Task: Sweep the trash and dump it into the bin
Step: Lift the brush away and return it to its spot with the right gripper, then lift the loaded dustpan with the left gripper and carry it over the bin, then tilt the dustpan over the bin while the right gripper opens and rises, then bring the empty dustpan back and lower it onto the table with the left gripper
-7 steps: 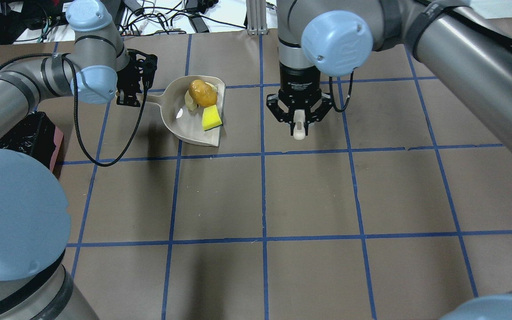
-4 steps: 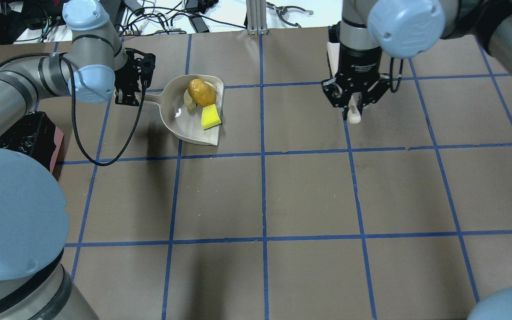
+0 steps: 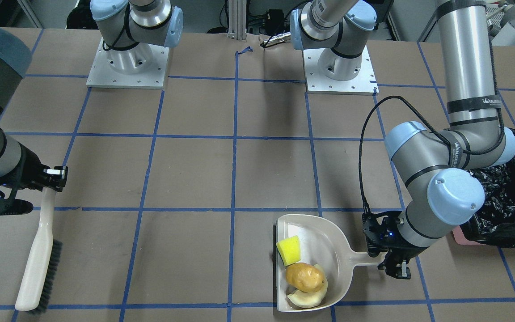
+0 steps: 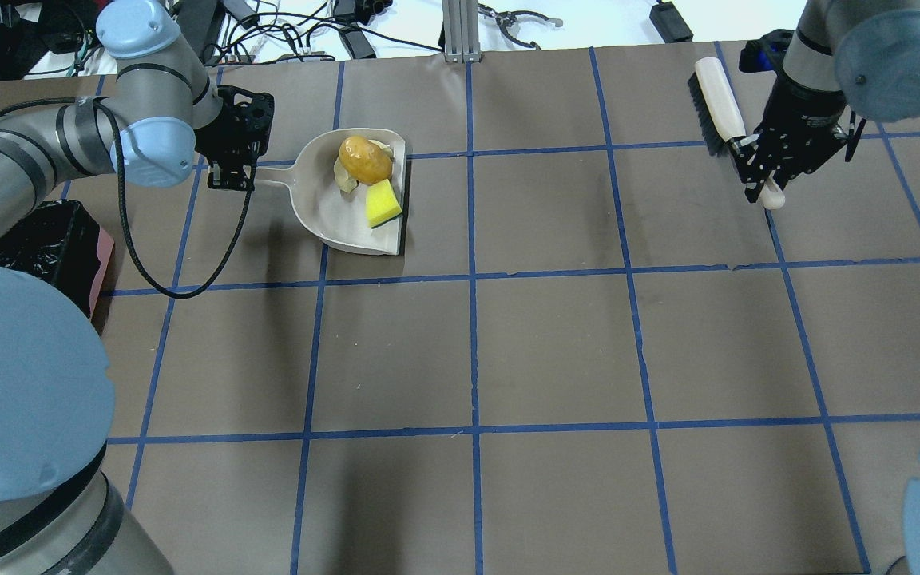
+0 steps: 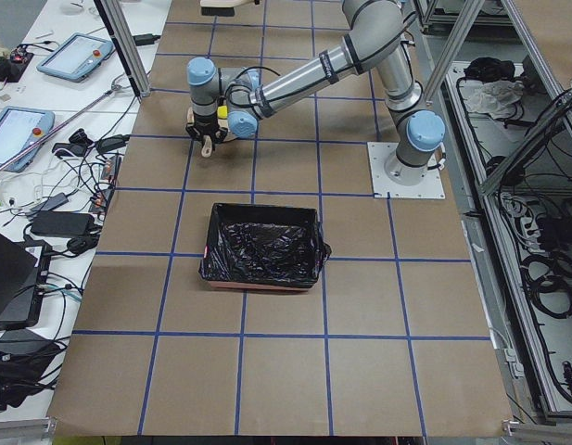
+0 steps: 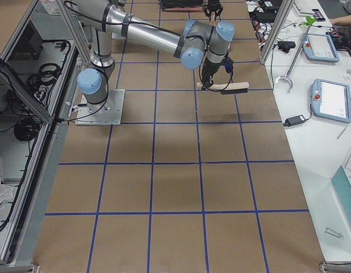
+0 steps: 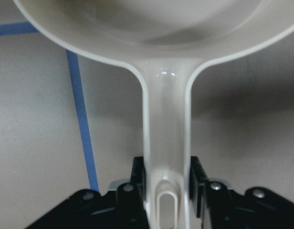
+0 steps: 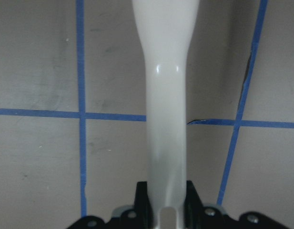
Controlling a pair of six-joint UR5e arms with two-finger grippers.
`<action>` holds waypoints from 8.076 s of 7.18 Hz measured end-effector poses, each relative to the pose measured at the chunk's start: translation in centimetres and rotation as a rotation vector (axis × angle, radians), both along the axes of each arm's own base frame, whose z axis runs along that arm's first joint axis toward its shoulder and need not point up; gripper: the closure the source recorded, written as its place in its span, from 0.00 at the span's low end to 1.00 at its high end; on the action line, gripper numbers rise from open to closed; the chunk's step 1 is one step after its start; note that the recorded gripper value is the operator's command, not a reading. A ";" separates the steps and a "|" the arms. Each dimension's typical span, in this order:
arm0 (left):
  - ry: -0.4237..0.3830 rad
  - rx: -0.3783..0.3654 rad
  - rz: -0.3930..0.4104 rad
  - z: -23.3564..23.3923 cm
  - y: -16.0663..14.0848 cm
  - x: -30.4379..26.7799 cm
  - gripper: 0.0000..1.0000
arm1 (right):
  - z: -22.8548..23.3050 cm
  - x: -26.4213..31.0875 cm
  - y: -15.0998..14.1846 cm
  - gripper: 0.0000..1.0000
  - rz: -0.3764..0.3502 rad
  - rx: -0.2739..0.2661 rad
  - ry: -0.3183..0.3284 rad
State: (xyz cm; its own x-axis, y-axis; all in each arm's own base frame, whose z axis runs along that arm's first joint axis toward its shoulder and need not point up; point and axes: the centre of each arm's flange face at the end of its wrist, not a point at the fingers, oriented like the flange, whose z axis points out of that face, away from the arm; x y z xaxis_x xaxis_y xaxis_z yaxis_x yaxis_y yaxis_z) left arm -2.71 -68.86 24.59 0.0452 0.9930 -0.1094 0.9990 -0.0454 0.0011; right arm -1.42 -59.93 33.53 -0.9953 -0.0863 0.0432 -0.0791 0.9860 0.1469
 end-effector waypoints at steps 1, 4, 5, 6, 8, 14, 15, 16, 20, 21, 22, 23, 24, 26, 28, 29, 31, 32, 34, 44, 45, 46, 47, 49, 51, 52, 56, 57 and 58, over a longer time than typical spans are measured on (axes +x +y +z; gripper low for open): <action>0.037 -0.011 0.009 0.5 0.2 0.6 1.00 | -1.6 -1.6 0.1 1.00 -0.006 -0.006 -0.001; 0.103 -0.055 0.017 2.9 0.5 1.2 1.00 | -5.5 -4.1 0.0 1.00 -0.039 0.018 -0.009; 0.151 -0.080 0.024 4.2 0.6 1.8 1.00 | -6.4 -4.4 0.1 1.00 -0.047 0.029 -0.012; 0.218 -0.097 0.041 5.1 0.8 3.1 1.00 | -7.3 -4.6 0.2 1.00 -0.052 0.035 -0.013; 0.329 -0.098 0.082 6.0 1.5 5.5 1.00 | -8.8 -5.2 0.3 1.00 -0.054 0.040 -0.004; 0.353 -0.019 0.154 8.7 4.2 8.9 1.00 | -9.5 -5.9 0.9 1.00 -0.064 0.063 0.018; 0.336 -0.015 0.165 9.8 5.3 11.3 1.00 | -9.4 -6.0 1.0 1.00 -0.065 0.070 0.030; 0.310 -0.016 0.158 10.7 6.4 14.5 1.00 | -9.6 -6.1 1.1 1.00 -0.066 0.076 0.036; 0.172 -0.069 0.076 13.0 12.8 32.2 1.00 | -10.1 -6.0 1.6 0.27 -0.068 0.084 0.038; 0.122 -0.071 0.055 13.8 14.2 35.7 1.00 | -10.1 -6.0 1.6 0.20 -0.067 0.083 0.038; 0.064 -0.058 0.032 14.4 15.4 38.5 1.00 | -10.1 -6.0 1.6 0.18 -0.067 0.082 0.039; 0.015 -0.042 0.002 14.8 16.4 40.7 1.00 | -10.0 -6.0 1.6 0.11 -0.068 0.081 0.039; -0.031 -0.032 -0.026 15.1 17.4 42.7 1.00 | -10.0 -6.0 1.6 0.01 -0.068 0.080 0.040; -0.143 -0.006 -0.070 15.5 19.1 45.8 1.00 | -8.6 -5.9 1.6 0.00 -0.066 0.060 0.043; -0.275 0.007 -0.097 15.8 19.8 48.3 1.00 | -3.3 -5.0 2.7 0.00 -0.054 -0.016 0.055; -0.319 0.031 -0.086 15.5 20.0 49.1 1.00 | -0.3 -4.1 3.8 0.00 -0.045 -0.045 0.058; -0.403 0.093 -0.027 15.6 20.2 49.3 1.00 | 5.4 0.2 6.0 0.00 0.034 -0.119 0.052; -0.444 0.124 0.004 16.3 19.9 48.4 1.00 | 7.5 3.2 7.0 0.00 0.061 -0.157 0.044; -0.511 0.169 0.029 17.3 19.3 47.0 1.00 | 10.5 7.8 9.2 0.00 0.062 -0.210 0.038; -0.887 0.154 0.113 22.4 16.4 40.3 1.00 | 12.4 16.6 13.2 0.00 0.030 -0.216 -0.022; -0.924 0.141 0.122 22.6 16.4 39.4 1.00 | 12.3 16.0 13.0 0.00 0.036 -0.209 -0.034; -0.935 0.141 0.116 22.5 16.4 39.0 1.00 | 12.2 15.1 12.8 0.00 0.027 -0.201 -0.049; -0.922 0.126 0.092 22.5 16.2 38.6 1.00 | 12.1 14.2 12.7 0.00 0.009 -0.187 -0.052; -0.813 0.012 0.010 22.8 15.1 37.6 1.00 | 12.5 13.9 13.5 0.00 -0.026 -0.176 -0.050; -0.649 -0.087 -0.027 22.5 14.3 36.2 1.00 | 12.8 14.2 13.9 0.00 -0.088 -0.181 -0.048; -0.543 -0.097 -0.002 21.4 14.0 35.6 1.00 | 12.9 14.6 14.0 0.00 -0.094 -0.182 -0.048; -0.214 -0.082 0.091 16.8 10.6 29.3 1.00 | 12.8 15.5 14.3 0.00 -0.077 -0.179 -0.048; -0.176 -0.082 0.080 15.9 9.0 26.3 1.00 | 12.7 15.5 14.3 0.00 -0.072 -0.177 -0.048; -0.140 -0.073 0.067 14.7 7.6 23.7 1.00 | 12.7 15.5 14.3 0.00 -0.069 -0.175 -0.047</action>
State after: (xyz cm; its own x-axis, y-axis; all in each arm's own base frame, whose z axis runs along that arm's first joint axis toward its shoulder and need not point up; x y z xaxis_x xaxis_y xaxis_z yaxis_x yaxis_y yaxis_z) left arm 20.99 -61.23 39.26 -0.0009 0.9838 -0.1791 0.9897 0.0265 0.1409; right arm 14.08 -45.64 46.19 -0.9999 -0.0130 0.0045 -0.0131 0.9995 -0.0294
